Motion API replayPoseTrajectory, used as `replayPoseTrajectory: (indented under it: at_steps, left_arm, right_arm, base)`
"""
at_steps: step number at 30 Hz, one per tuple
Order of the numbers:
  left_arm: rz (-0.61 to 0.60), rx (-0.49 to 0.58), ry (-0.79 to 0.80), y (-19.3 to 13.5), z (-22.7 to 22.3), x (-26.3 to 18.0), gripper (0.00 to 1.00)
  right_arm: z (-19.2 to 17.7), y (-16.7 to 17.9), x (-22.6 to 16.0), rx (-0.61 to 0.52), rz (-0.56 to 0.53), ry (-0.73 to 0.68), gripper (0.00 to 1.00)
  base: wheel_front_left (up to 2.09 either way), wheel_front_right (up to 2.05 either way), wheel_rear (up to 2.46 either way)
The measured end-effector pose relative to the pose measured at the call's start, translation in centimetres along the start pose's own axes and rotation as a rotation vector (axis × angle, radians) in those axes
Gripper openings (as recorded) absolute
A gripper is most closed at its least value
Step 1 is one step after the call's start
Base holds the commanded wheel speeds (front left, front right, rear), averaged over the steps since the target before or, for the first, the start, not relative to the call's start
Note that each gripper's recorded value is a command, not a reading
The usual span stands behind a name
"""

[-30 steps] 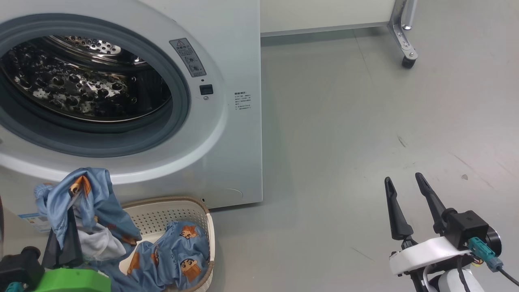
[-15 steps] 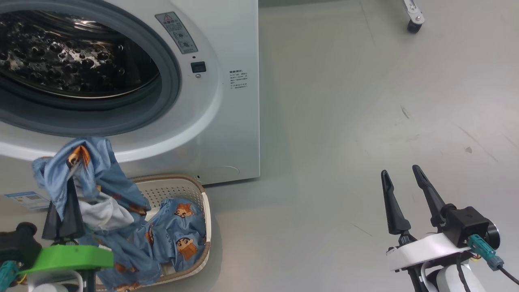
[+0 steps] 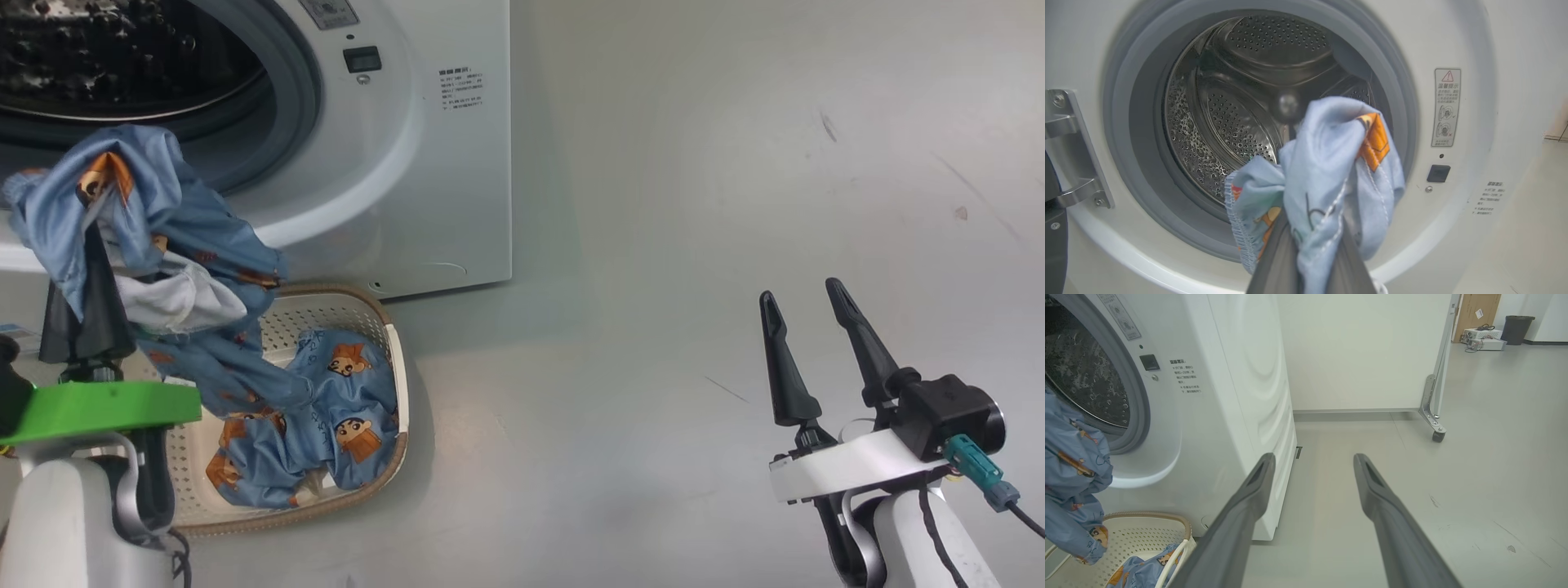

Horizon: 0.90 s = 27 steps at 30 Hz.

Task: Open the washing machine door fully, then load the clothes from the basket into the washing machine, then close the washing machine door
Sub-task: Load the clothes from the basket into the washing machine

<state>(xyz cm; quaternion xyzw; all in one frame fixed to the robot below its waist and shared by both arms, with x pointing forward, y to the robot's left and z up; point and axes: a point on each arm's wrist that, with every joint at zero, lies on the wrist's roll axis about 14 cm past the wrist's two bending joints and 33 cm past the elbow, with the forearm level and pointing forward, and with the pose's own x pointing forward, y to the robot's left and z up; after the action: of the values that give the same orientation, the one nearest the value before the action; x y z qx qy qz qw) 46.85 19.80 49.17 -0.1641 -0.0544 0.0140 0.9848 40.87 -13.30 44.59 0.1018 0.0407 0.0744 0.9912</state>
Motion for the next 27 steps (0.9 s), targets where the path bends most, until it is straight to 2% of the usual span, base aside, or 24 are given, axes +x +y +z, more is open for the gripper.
replayPoseTrajectory:
  at_steps: [14,27]
  left_arm:
    - [-0.003,0.026,0.038,1.4,-3.7,5.8,0.0]
    - [-0.026,0.073,0.052,2.3,-4.6,11.9,0.0]
  right_arm:
    - [-3.5,-1.1,2.7,0.009,-0.01,0.074,1.0]
    - [-6.1,-1.6,3.9,0.007,-0.012,0.127,1.0]
  base:
    - [0.0,0.0,0.0]
    - [0.0,0.0,0.0]
